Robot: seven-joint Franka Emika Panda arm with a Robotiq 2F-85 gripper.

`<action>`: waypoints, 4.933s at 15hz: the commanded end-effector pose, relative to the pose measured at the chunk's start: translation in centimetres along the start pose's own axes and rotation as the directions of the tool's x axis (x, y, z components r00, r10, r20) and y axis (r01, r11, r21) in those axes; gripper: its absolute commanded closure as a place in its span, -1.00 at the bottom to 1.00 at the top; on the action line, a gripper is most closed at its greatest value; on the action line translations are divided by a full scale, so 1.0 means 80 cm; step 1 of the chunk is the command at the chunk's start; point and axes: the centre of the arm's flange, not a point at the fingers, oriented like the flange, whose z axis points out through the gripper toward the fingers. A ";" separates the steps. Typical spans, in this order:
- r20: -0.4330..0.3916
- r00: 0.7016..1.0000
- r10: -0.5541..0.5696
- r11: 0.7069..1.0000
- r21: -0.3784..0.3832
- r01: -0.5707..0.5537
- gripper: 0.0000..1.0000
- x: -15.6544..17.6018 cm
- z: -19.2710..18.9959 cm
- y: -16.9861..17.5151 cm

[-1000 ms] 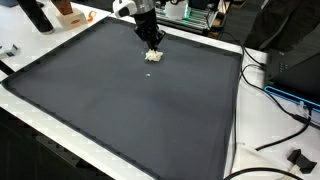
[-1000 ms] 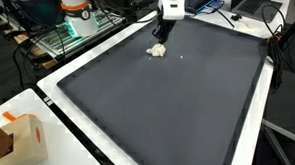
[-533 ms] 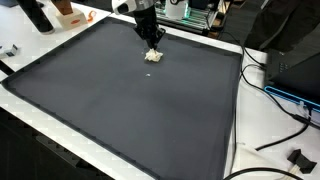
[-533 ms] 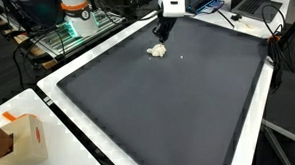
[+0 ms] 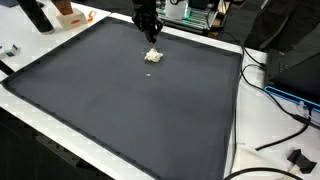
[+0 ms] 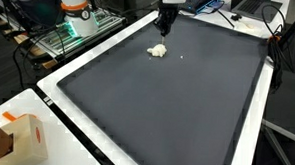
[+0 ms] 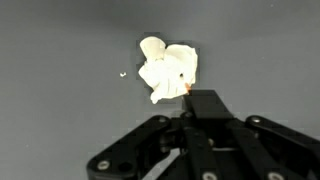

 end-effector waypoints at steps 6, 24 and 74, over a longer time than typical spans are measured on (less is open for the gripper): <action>-0.020 0.990 0.141 0.989 -0.040 -0.142 0.94 -0.035 -0.047 -0.006; -0.038 0.973 0.228 0.972 -0.053 -0.230 0.74 -0.055 -0.109 -0.019; -0.321 0.750 0.579 0.507 -0.578 -0.639 0.94 0.010 0.058 -0.016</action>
